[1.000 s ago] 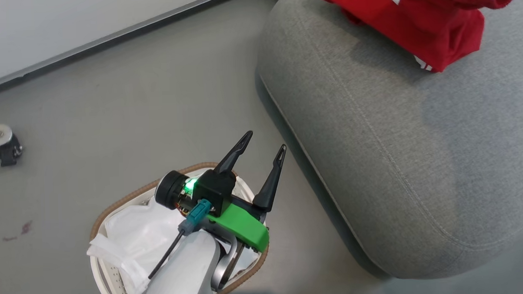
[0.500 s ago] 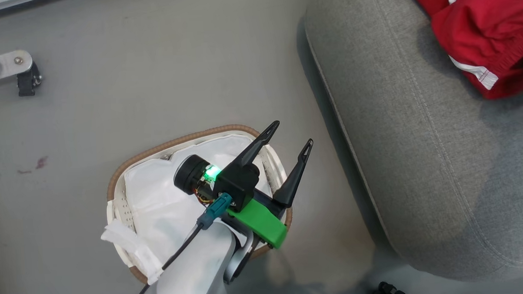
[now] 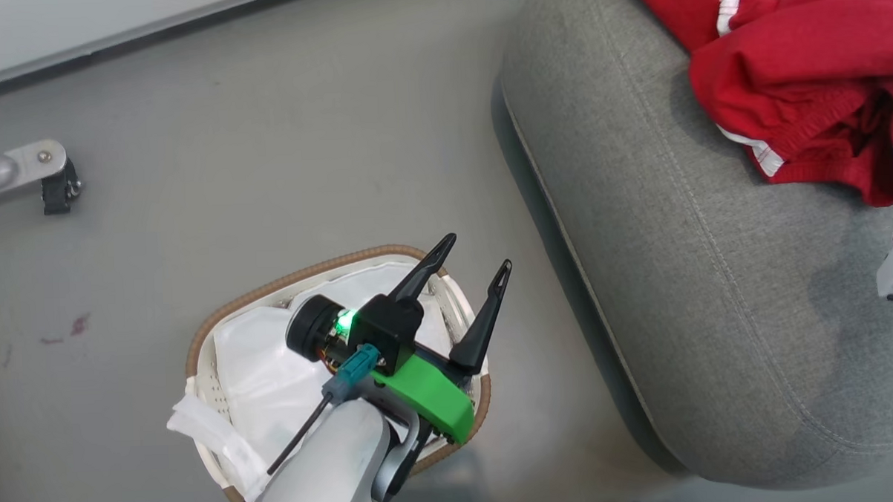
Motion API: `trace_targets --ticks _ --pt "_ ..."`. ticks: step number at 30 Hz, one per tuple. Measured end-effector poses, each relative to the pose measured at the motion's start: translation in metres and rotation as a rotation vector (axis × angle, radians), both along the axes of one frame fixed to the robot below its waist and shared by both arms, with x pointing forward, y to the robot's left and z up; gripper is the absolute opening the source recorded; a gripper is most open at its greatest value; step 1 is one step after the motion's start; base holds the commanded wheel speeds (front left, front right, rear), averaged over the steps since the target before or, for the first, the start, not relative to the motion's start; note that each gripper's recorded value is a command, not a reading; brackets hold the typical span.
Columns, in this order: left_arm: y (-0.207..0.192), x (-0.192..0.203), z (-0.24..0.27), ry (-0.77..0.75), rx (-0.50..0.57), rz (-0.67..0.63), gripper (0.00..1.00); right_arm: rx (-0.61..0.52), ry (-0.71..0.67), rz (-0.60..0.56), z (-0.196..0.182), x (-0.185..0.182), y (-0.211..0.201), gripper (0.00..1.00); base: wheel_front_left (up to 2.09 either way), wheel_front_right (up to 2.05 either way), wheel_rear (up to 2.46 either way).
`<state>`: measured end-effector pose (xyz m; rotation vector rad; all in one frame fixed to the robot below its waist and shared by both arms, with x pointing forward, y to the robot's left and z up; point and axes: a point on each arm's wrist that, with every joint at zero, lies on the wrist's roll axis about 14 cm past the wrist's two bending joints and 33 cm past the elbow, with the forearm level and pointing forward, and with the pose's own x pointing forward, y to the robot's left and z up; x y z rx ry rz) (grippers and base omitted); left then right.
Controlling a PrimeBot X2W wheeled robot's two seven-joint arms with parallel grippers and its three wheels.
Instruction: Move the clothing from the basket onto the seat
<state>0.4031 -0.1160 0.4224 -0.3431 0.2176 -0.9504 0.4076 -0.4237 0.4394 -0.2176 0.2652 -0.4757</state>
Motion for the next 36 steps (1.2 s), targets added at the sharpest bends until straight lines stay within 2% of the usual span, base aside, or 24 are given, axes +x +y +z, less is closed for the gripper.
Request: trace_targets --ticks 9,13,18,25,36 --pt "0.007 -0.019 0.023 -0.028 0.007 0.029 1.00 0.034 -0.098 -0.006 0.022 -0.051 0.013 1.00 0.00 0.00 0.00" --pt "0.017 -0.024 0.030 -0.038 0.011 0.066 1.00 0.054 -0.152 0.049 0.033 -0.054 0.038 1.00 0.00 0.00 0.00" --pt "0.032 -0.024 0.037 -0.066 0.029 0.118 1.00 0.088 -0.263 0.122 0.058 -0.042 0.069 1.00 0.00 0.00 0.00" --pt "0.083 -0.005 0.039 -0.073 0.059 0.303 1.00 0.174 -0.370 0.273 0.077 -0.010 0.131 1.00 0.00 0.00 0.00" --pt "0.200 0.009 0.032 -0.061 0.152 0.679 1.00 0.295 -0.387 0.471 0.076 0.023 0.218 1.00 0.00 0.00 0.00"
